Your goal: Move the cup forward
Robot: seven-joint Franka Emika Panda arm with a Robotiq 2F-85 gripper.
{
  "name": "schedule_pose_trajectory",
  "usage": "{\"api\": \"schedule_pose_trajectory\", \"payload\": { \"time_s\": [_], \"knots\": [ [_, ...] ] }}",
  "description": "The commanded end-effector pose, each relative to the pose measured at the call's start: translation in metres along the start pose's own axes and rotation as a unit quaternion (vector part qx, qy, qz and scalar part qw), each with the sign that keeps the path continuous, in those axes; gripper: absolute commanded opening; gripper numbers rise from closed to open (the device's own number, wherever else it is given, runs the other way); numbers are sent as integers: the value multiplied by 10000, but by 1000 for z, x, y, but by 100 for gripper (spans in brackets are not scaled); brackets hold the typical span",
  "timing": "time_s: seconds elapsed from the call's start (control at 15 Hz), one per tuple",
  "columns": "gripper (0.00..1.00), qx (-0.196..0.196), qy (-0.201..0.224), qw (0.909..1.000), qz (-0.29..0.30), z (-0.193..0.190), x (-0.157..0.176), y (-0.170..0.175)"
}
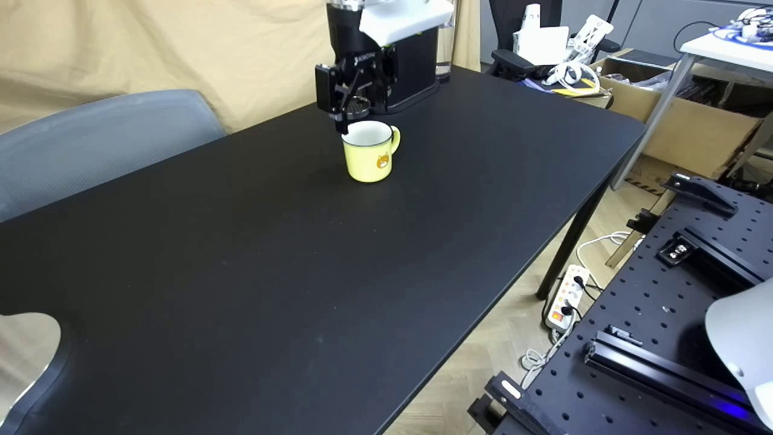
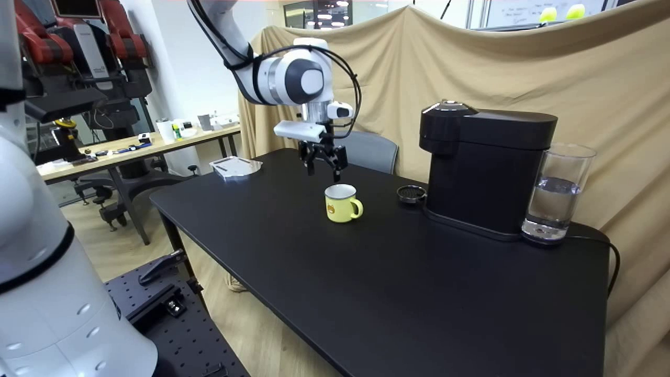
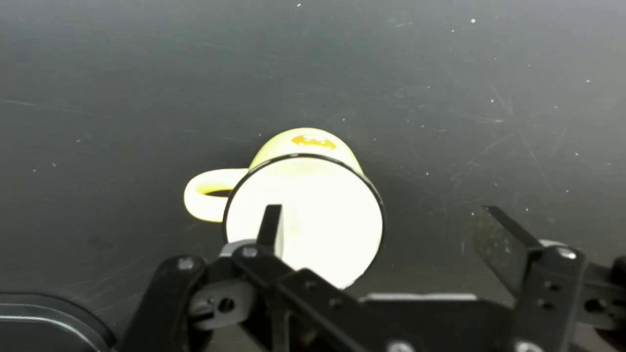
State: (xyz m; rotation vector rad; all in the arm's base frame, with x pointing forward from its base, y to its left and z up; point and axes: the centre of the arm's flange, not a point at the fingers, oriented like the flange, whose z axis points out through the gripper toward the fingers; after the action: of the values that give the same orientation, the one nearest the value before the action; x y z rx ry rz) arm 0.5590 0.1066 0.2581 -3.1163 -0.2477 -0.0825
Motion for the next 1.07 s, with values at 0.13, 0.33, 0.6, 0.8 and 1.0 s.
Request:
{"api": "schedule_pose_trajectory", "payload": {
  "time_s": [0.13, 0.33, 0.6, 0.8, 1.0],
  "knots": [
    [100, -200, 80, 9993, -312, 46, 21, -4],
    [100, -174, 81, 9989, -431, 60, 25, -8],
    [76, -168, 110, 9984, -524, 72, 34, -11],
    [60, -169, 203, 9979, -597, 72, 41, -10],
    [39, -177, 253, 9974, -649, 68, 45, -10]
  ]
}}
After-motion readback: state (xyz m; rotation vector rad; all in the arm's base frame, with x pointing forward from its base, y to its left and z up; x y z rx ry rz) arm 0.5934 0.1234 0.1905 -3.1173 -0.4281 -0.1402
